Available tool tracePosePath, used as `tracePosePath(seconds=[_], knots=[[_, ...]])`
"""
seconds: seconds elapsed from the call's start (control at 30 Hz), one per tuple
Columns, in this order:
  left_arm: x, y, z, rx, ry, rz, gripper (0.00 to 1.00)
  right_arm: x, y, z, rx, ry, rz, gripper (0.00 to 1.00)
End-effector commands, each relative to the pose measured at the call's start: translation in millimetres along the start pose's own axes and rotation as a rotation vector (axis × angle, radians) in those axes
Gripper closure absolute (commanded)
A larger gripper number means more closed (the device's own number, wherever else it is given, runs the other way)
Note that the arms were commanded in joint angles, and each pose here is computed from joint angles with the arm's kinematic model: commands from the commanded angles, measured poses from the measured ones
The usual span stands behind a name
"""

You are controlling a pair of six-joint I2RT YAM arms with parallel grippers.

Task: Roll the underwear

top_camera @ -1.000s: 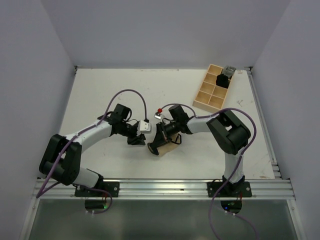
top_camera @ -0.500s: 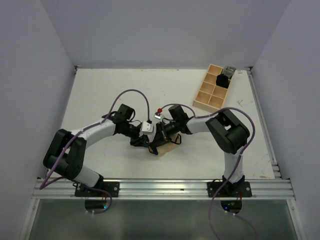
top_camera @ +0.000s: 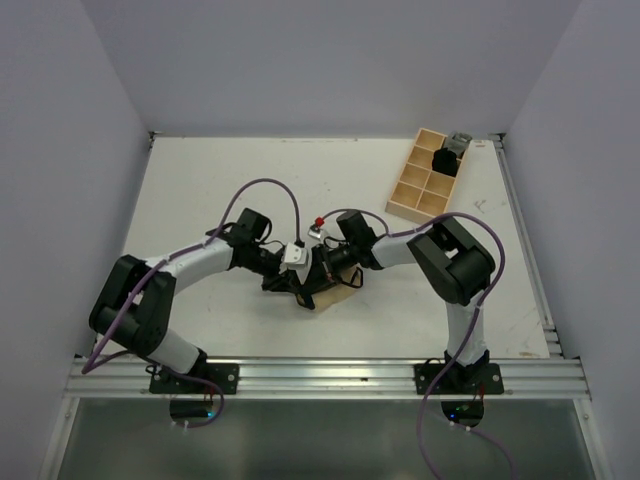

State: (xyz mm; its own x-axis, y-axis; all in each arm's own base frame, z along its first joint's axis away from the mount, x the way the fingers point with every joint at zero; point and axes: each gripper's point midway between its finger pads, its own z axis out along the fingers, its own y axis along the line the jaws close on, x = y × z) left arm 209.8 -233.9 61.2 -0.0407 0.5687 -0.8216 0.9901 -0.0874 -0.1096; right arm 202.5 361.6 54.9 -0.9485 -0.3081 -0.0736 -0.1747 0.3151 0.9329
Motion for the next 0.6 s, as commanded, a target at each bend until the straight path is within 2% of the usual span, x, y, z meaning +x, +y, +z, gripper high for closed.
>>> tracePosePath(seconds=[0.0,0.07,0.17,0.23,0.27,0.3,0.4,0.57], knots=[[-19.2,8.9,1.2,0.013,-0.057,0.092,0.74,-3.0,8.7,-1.6,-0.04,0.002,-0.026,1.0],[-19.5,9.9,0.8,0.013,-0.053,0.096,0.77,-3.1,9.6,-1.8,-0.043,0.001,-0.029,1.0],[-21.2,9.2,1.5,0.028,-0.06,0.096,0.91,-2.7,9.6,-1.8,-0.044,0.002,-0.029,1.0],[-20.6,7.8,2.6,0.044,-0.06,0.085,1.0,-1.4,9.1,-2.3,-0.041,0.001,-0.027,0.94],[-23.1,9.5,2.3,0.045,-0.063,0.085,1.0,-0.4,9.1,-3.0,-0.037,0.001,-0.028,0.9],[-21.3,7.7,3.1,0.056,-0.06,0.073,1.0,-0.1,8.9,-3.3,-0.034,0.0,-0.032,0.83],[-25.2,11.3,2.7,0.067,-0.056,0.058,1.0,-0.2,3.6,-6.9,0.036,-0.011,-0.052,0.73],[-23.1,13.7,5.4,0.093,-0.043,0.024,1.0,3.5,-7.5,-16.5,0.169,-0.037,-0.071,0.66]])
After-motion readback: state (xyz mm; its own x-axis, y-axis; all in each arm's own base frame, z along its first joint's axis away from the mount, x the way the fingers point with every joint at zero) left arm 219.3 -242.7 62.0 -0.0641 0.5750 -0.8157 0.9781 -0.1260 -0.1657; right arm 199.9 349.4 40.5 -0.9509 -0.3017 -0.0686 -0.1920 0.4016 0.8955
